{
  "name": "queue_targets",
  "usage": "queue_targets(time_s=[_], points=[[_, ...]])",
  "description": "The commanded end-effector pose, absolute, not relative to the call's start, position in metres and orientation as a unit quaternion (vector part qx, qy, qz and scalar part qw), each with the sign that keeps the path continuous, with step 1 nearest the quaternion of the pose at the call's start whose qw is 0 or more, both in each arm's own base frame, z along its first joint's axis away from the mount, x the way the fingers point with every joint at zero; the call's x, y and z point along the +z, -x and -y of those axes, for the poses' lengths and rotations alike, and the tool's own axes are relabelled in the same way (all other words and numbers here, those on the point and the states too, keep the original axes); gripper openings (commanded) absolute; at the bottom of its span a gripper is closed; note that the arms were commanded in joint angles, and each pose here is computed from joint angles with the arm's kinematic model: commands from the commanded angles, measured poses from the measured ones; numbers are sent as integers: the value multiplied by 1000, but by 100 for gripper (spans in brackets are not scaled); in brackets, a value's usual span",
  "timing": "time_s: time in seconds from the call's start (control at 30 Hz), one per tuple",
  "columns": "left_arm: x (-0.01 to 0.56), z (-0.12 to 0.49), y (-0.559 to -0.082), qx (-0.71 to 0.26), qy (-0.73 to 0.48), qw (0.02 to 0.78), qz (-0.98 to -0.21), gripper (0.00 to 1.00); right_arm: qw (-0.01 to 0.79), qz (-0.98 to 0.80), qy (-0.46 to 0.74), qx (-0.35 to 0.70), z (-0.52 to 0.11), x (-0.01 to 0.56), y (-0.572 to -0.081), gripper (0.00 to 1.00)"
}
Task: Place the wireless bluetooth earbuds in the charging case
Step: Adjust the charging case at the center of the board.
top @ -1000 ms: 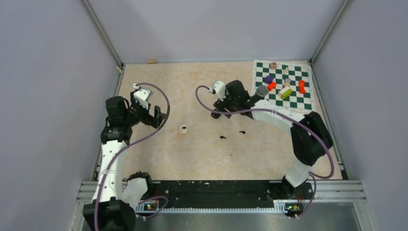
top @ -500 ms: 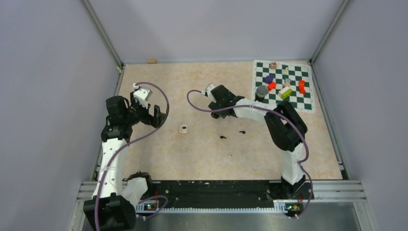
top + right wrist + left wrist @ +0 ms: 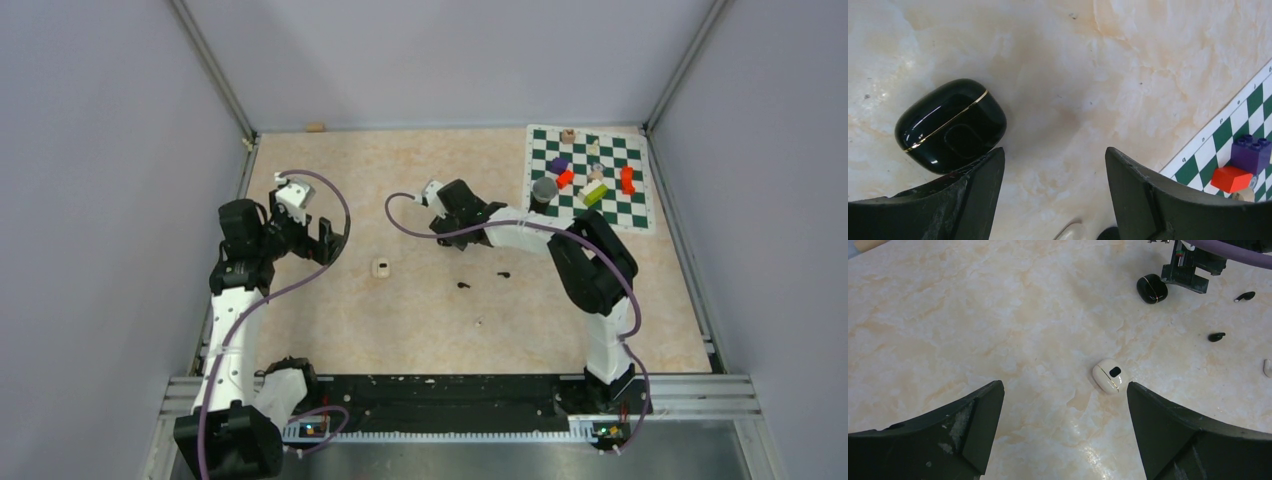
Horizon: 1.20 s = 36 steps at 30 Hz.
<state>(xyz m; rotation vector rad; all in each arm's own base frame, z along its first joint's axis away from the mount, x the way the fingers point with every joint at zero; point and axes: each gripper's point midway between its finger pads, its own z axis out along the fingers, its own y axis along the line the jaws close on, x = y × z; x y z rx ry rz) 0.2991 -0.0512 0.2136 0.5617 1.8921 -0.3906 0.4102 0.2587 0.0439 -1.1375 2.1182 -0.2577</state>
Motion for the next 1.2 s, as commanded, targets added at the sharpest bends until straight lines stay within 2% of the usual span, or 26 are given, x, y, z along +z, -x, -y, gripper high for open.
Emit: queue_targets(time_s=[0.0, 0.37, 0.77, 0.87, 1.0, 1.17], points=[[224, 52, -301, -166, -239, 555, -780, 99, 333, -807, 483, -56, -276, 32, -387, 74], [227, 50, -300, -168, -237, 558, -777, 99, 297, -782, 548, -5, -301, 22, -347, 74], [230, 49, -298, -172, -235, 562, -774, 99, 354, -768, 531, -48, -311, 48, -360, 79], [230, 49, -298, -173, -235, 561, -774, 99, 354, -762, 542, -27, -315, 56, -354, 81], [230, 49, -298, -173, -234, 562, -774, 99, 330, -763, 550, 77, -330, 77, -339, 83], [230, 48, -298, -172, -232, 562, -775, 99, 319, -782, 517, 138, -328, 93, -351, 84]])
